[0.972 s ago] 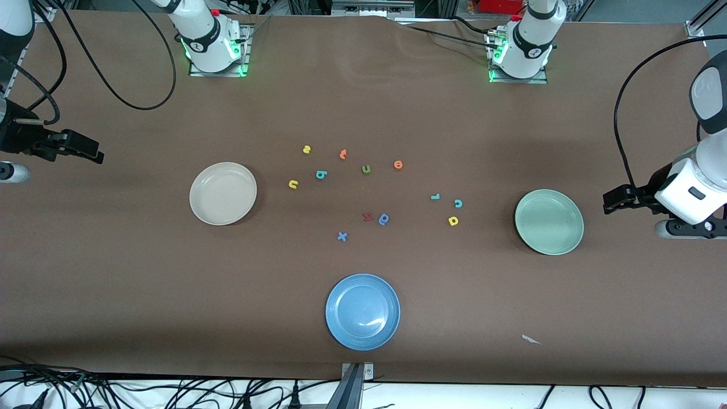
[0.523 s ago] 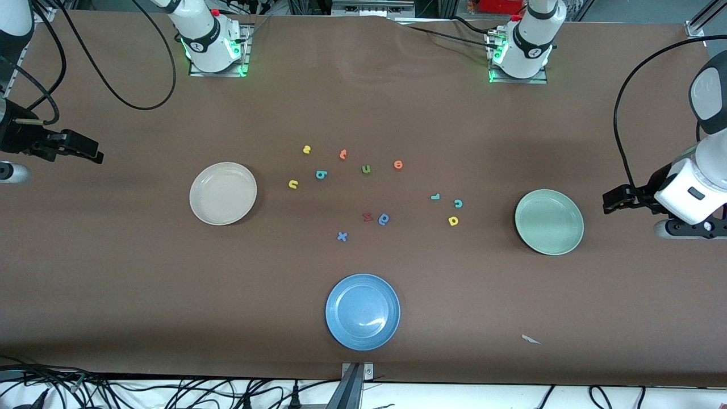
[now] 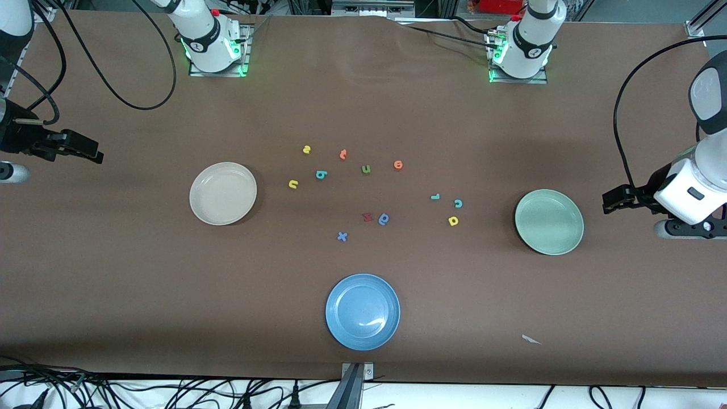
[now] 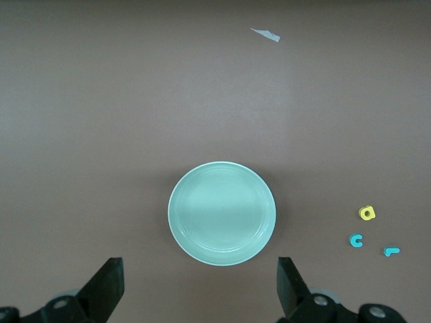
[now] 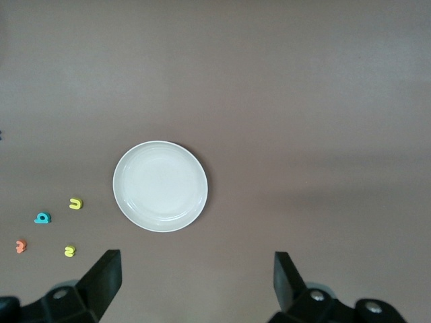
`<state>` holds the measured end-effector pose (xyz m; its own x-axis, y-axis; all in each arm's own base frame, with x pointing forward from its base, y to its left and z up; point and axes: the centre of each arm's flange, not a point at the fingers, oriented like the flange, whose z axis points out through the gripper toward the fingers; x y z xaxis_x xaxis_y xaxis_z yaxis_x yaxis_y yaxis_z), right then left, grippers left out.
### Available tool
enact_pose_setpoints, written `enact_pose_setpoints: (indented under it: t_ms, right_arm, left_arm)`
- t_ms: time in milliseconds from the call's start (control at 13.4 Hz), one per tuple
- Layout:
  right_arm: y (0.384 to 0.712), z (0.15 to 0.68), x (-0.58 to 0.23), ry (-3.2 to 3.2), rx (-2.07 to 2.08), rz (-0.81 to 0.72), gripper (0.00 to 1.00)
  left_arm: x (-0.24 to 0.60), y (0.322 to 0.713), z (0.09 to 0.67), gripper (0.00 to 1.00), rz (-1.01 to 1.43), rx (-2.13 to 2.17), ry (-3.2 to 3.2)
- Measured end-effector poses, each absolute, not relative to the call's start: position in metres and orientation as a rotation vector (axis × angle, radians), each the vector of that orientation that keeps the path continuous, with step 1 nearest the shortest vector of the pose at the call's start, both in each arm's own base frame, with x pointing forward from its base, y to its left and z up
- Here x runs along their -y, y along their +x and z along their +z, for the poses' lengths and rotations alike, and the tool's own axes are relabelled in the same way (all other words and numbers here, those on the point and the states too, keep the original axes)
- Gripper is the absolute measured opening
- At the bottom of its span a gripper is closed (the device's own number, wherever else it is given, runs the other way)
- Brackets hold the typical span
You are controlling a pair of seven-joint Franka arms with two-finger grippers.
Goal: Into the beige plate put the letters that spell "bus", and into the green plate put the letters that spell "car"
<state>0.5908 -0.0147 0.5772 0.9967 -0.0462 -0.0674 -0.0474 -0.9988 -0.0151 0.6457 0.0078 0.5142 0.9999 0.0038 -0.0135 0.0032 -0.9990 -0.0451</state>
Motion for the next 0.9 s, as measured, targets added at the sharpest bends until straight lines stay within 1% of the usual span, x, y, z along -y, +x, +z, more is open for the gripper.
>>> enact_pose_setpoints:
  t_ms: [150,299,449,673,897]
  right_arm:
    - [0.59,0.577,0.015,-3.122,-0.071,0.116,1.0]
    - [0.583,0.574,0.014,-3.116,-0.069,0.201,1.0]
    - [0.58,0.572,0.014,-3.113,-0.069,0.239,1.0]
    - [0.579,0.574,0.016,-3.113,-0.075,0.237,1.0]
    - [0.581,0.592,0.018,-3.118,-0.079,0.177,1.0]
  left_arm:
    - [-0.008,0.646,0.514,1.0,0.021,0.005,-3.096]
    - [-0.008,0.646,0.514,1.0,0.021,0.005,-3.096]
    - [-0.008,0.646,0.514,1.0,0.021,0.005,-3.096]
    - [-0.008,0.646,0.514,1.0,0.021,0.005,-3.096]
    - [-0.008,0.646,0.514,1.0,0.021,0.005,-3.096]
